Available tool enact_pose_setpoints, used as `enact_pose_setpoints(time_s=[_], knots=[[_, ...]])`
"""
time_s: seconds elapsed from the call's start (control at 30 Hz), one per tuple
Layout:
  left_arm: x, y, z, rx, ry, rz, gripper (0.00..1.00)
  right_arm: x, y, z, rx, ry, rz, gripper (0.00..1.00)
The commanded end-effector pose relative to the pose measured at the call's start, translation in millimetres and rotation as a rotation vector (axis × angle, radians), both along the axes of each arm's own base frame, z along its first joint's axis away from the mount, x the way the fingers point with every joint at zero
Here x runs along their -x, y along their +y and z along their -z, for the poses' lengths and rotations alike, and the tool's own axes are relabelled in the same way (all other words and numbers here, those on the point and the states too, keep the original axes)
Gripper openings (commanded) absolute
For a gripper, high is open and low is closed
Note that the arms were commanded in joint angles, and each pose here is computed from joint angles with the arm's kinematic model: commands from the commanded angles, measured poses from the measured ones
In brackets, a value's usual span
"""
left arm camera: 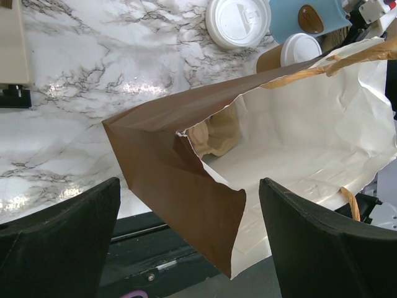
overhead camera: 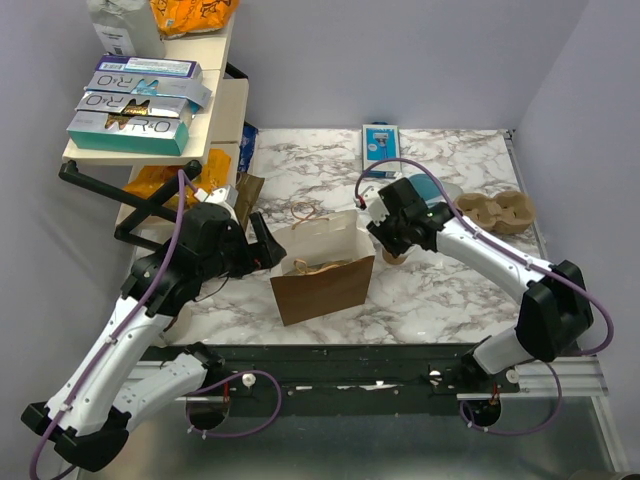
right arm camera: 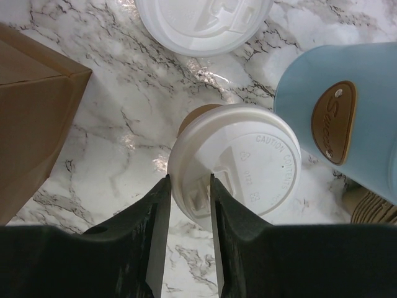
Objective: Pack the takeout coffee
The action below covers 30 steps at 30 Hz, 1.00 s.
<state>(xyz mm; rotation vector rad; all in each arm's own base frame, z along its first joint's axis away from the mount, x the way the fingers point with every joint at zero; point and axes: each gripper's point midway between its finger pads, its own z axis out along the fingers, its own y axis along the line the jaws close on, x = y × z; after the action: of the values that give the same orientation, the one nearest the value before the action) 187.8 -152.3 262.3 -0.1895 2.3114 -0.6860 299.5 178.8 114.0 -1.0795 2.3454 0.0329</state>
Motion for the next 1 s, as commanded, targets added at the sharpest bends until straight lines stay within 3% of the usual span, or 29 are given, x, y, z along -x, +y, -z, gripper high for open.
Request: enact_pose_setpoints(time_s=[0.0, 0.17, 0.27, 0.37, 0.47, 0.5, 0.73, 0.97], knots=[[-4.6, -0.3, 1.5, -0.008, -0.003, -0.013, 0.99, -0.8, -10.5, 3.1, 0.054, 0.023, 0.048, 0.36], [-6.8, -0.7, -0.2, -0.01, -0.008, -0.015, 0.99, -0.3, -17.4, 9.7, 0.094, 0.039, 0.079, 0.29], [-8.1, -1.2, -0.3, -0.012, -0.008, -0.016, 0.99, 1.6, -18.4, 11.1, 0.102, 0.051, 0.086, 0.18], [-9.4, -1.9, 0.6, -0.017, -0.005, -0.014, 0.99, 1.9, -15.4, 8.6, 0.083, 0.051, 0.085, 0.16], [-9.6, -2.4, 1.3, -0.018, -0.001, -0.013, 0.99, -3.1, -18.4, 3.0, 0.087, 0.019, 0.113, 0.08], [-10.0, -2.7, 2.0, -0.018, 0.001, -0.014, 0.99, -4.8, -19.3, 0.1, 0.082, 0.008, 0.128, 0.01], [-9.5, -2.2, -5.1, -0.003, -0.016, -0.018, 0.99, -13.6, -20.4, -38.5, -0.019, -0.102, 0.27, 0.01], [-7.5, -2.6, -11.9, 0.005, -0.019, -0.013, 0.99, 7.9, -19.4, -66.1, -0.142, -0.105, 0.298, 0.01]])
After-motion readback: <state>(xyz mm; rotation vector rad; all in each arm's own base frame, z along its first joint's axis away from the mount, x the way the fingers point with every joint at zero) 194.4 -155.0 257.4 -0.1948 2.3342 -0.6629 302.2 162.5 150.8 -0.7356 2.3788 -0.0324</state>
